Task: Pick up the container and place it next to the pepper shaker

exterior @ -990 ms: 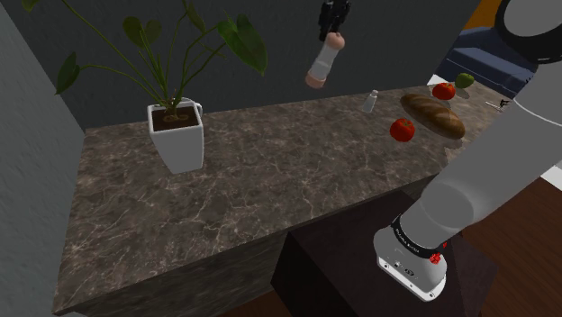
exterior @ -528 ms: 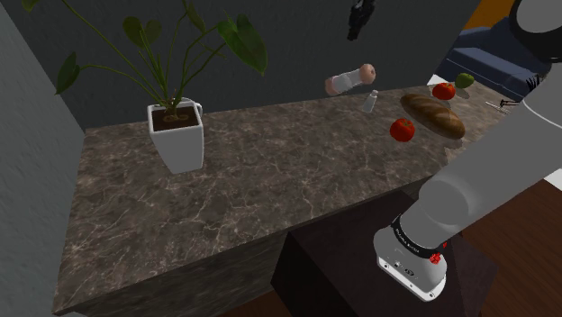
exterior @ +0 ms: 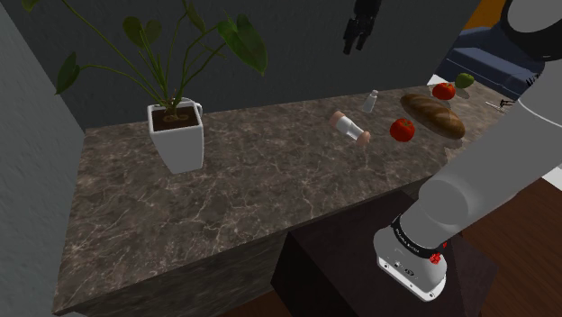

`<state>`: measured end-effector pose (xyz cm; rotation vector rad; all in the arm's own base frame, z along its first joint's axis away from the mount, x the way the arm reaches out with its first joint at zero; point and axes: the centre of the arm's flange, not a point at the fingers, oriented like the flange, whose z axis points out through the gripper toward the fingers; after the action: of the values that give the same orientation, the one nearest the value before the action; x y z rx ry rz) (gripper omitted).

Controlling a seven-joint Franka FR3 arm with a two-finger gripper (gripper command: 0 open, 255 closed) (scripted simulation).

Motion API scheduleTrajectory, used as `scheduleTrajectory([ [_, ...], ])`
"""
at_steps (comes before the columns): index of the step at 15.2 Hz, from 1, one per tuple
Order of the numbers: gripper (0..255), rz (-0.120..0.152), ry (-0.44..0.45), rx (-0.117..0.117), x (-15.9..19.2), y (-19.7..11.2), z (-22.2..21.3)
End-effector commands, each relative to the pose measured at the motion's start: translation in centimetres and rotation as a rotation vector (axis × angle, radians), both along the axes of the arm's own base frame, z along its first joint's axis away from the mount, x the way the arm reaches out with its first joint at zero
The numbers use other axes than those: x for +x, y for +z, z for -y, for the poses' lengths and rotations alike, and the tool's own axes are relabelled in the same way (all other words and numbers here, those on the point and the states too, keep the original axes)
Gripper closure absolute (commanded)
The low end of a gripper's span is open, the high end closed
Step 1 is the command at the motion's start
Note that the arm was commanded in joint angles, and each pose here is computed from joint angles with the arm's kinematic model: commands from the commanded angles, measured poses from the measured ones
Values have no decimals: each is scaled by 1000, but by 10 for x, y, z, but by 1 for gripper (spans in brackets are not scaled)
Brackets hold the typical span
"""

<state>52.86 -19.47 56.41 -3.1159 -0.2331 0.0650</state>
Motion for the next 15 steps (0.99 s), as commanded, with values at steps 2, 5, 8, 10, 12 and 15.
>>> scheduleTrajectory([
  [2,0,-68,-52,-20,1,-39,0],
  [5,0,-135,-104,-40,2,-79,1],
  [8,0,-203,-155,-59,0,-119,2],
  [10,0,-248,-189,-72,-3,-145,4],
  [12,0,-264,-201,-77,-6,-160,4],
  [15,0,-264,-201,-77,-11,-175,5],
])
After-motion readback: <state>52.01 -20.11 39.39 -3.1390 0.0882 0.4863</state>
